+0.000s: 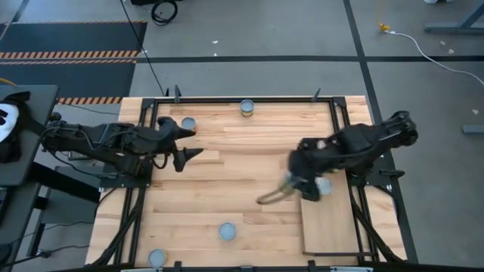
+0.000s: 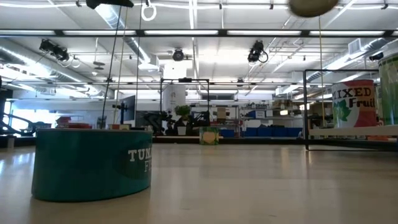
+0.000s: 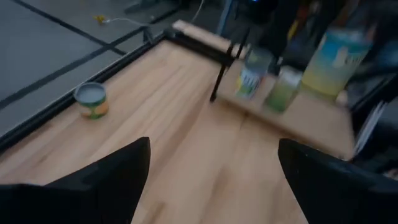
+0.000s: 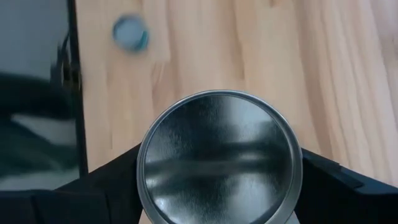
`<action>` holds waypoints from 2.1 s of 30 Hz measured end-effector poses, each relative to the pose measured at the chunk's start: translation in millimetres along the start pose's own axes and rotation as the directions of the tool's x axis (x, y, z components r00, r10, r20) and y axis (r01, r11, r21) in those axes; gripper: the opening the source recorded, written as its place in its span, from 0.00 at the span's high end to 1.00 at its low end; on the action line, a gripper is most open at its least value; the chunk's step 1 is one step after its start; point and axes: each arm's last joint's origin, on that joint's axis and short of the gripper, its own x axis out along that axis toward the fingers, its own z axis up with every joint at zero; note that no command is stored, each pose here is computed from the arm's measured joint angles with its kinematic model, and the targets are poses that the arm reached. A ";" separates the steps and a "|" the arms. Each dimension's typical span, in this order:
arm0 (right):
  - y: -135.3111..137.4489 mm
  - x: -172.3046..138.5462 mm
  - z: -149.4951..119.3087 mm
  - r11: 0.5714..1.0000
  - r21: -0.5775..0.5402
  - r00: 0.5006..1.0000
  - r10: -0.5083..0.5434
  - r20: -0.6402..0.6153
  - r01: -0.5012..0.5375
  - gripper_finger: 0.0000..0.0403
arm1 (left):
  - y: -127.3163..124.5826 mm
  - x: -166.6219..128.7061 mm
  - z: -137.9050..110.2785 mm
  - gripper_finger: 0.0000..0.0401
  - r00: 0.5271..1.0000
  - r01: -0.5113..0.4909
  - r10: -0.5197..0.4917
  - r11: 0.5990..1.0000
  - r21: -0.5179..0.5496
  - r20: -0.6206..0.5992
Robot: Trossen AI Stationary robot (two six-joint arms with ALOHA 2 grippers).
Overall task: Pick and place cans onto a shelf
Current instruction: Put the canned carrots on the shelf
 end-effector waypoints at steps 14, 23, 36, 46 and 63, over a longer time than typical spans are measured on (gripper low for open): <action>-0.1 -42.4 -120.8 0.984 -0.134 0.984 0.097 -0.147 -0.117 0.21 | -33.5 37.7 28.9 0.11 0.934 0.074 0.019 0.967 -0.245 0.358; -13.3 -4.6 -177.2 0.979 -0.190 0.946 0.010 -0.324 -0.076 0.21 | -44.0 69.0 14.9 0.11 0.952 0.052 0.054 0.942 -0.331 0.301; -17.0 48.9 -202.8 0.958 -0.276 0.949 -0.158 -0.272 0.081 0.21 | -78.5 72.3 30.3 0.11 0.819 0.331 -0.219 0.936 -0.124 0.530; -10.7 57.6 -199.1 0.966 -0.247 0.978 -0.117 -0.174 0.072 0.20 | -72.7 63.1 36.4 0.11 0.810 0.326 -0.214 0.938 -0.116 0.546; -21.8 76.2 -216.6 0.956 -0.276 0.953 -0.168 -0.253 0.095 0.17 | -73.5 63.0 36.0 0.11 0.810 0.326 -0.217 0.939 -0.110 0.545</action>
